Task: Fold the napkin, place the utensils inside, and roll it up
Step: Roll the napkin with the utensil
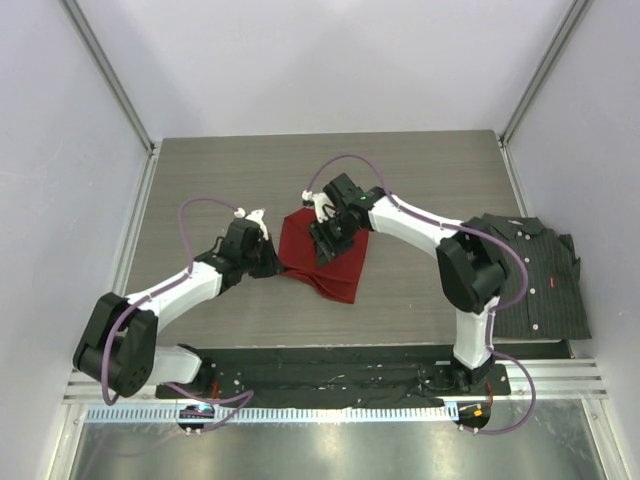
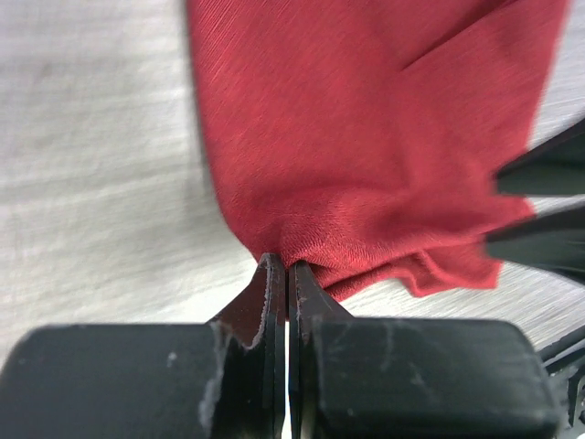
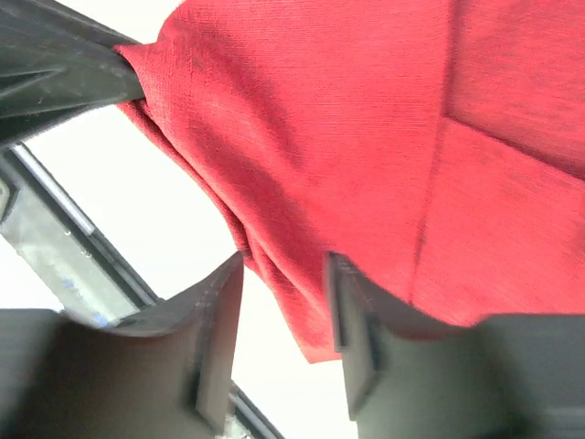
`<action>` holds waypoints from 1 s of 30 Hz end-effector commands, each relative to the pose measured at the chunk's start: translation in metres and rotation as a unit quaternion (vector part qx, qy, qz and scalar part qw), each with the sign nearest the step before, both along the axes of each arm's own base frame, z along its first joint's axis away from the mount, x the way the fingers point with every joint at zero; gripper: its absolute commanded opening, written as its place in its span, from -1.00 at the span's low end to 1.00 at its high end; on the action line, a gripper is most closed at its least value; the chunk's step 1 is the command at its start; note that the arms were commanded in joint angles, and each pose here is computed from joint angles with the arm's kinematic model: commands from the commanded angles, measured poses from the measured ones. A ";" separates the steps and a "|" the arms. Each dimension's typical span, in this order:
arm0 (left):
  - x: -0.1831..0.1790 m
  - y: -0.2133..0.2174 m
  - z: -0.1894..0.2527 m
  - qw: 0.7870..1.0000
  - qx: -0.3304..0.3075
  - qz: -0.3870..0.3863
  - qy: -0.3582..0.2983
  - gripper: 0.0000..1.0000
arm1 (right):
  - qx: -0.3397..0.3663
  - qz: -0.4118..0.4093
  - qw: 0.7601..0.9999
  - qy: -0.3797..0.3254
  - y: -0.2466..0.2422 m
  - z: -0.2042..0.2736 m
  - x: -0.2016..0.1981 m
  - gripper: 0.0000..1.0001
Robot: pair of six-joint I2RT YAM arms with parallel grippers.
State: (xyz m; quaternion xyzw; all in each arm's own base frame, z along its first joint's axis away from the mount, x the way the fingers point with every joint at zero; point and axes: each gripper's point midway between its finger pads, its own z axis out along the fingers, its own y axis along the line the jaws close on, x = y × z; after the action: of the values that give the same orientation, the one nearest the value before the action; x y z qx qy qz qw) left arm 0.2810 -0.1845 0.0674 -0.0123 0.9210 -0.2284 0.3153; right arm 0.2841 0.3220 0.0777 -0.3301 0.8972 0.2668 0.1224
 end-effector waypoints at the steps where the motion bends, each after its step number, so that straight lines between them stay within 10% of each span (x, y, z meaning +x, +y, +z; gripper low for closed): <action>1: -0.004 0.004 0.001 0.999 -0.008 0.011 0.032 -1.00 | 0.027 0.001 0.994 -0.104 0.005 0.021 0.012 0.17; 9: -0.006 0.007 -0.001 0.998 -0.026 0.018 0.049 -1.00 | -0.004 0.027 0.951 -0.309 0.035 0.039 0.004 0.87; 30: -0.001 0.013 0.001 0.998 -0.032 0.031 0.050 -1.00 | -0.099 0.112 0.911 -0.383 0.043 -0.021 -0.032 0.49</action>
State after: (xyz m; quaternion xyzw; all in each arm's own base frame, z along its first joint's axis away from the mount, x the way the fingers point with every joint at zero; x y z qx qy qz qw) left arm 0.2721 -0.1692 0.0578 -0.0589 0.9325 -0.2368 0.2661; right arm 0.2433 0.3645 0.0526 -0.5296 0.7631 0.0513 0.3670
